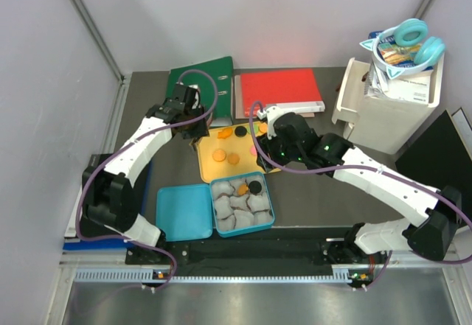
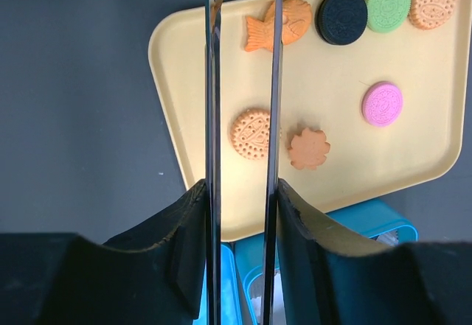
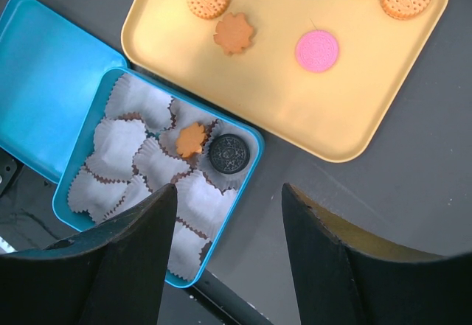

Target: Pack the cookies

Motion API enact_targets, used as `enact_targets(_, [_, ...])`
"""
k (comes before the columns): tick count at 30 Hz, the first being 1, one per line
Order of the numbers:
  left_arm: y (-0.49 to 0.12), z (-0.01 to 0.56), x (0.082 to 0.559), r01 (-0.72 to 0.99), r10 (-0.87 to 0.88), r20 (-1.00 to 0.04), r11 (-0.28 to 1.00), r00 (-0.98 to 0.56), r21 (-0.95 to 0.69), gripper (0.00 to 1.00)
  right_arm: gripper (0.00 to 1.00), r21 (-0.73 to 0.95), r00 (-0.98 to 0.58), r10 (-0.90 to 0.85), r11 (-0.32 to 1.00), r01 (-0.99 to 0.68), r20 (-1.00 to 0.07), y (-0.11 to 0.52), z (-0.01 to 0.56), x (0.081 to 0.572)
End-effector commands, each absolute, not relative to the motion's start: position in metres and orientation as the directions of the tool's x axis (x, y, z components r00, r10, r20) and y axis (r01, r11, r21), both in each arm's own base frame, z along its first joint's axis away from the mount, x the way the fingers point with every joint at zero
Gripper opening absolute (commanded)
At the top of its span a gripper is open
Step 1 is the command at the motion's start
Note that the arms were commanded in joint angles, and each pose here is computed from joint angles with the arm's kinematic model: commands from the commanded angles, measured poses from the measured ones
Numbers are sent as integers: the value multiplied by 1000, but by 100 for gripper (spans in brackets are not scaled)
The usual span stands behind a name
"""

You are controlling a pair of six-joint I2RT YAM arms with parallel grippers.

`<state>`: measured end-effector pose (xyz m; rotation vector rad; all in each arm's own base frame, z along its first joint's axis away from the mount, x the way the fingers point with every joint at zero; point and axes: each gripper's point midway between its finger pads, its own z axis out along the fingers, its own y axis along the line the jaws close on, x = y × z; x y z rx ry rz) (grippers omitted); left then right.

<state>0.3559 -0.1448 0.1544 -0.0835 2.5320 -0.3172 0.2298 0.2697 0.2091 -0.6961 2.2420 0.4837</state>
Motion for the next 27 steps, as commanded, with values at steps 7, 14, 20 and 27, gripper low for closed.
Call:
enact_targets(7, [-149, 191, 359, 71, -107, -616, 964, -781, -257, 41, 59, 131, -559, -297, 789, -600, -774, 271, 230, 240])
enact_targets(14, [-172, 198, 331, 222, 48, -635, 955, -771, -198, 47, 59, 129, -558, -295, 791, -598, -776, 270, 229, 240])
enact_targets(20, [-192, 182, 323, 255, 135, -626, 961, -769, -107, 46, 59, 134, -554, -287, 790, -598, -781, 272, 233, 241])
enact_targets(27, [-207, 162, 302, 295, 222, -586, 955, -780, -32, 50, 59, 129, -562, -286, 800, -585, -776, 263, 230, 236])
